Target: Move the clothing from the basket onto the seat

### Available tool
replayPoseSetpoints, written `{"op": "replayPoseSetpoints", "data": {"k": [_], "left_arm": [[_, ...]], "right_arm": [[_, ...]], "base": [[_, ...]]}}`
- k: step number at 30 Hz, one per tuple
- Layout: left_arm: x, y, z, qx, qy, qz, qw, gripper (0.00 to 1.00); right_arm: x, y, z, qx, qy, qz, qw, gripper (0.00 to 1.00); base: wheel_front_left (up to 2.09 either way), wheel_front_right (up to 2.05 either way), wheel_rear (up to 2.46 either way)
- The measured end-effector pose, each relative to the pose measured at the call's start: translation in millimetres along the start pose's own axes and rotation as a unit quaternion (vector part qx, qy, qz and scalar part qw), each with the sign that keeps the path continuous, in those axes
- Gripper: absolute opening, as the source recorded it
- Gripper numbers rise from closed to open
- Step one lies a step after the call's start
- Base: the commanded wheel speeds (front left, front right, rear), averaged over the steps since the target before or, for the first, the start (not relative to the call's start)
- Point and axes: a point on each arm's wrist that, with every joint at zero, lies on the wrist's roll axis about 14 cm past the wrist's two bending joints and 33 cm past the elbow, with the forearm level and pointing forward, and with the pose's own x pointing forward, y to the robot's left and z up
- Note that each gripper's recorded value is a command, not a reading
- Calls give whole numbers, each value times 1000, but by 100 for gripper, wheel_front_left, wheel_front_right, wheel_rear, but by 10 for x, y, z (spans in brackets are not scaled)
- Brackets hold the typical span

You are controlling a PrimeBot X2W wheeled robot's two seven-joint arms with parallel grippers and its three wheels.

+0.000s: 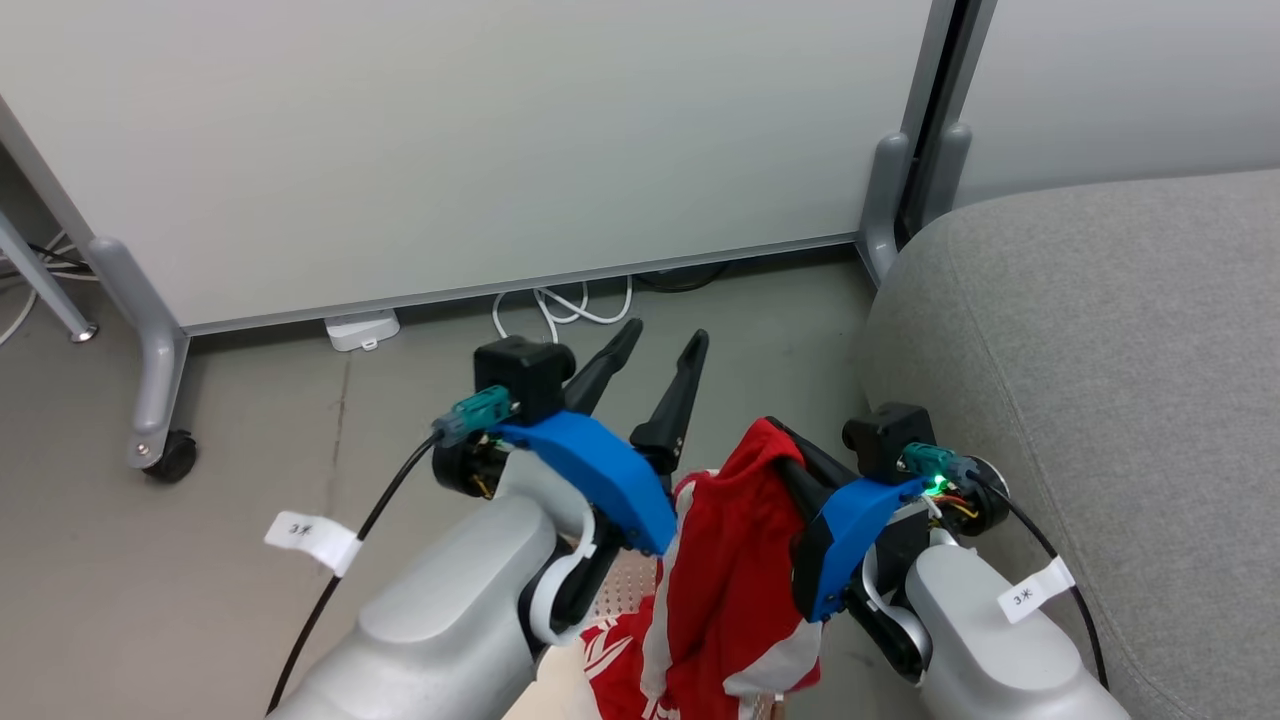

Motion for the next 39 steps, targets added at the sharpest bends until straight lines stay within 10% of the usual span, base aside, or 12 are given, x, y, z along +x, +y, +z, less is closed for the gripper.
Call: {"op": "replayPoseSetpoints", "data": {"k": [21, 39], "left_arm": [[-649, 618, -61, 46, -61, 65, 995, 100], [-377, 408, -389, 57, -35, 10, 998, 100]], "right_arm": [[-246, -445, 565, -23, -79, -63, 995, 0], [-1039, -1129, 463, -12, -76, -196, 978, 0]], "base": [[0, 0, 0], [0, 0, 0]]}}
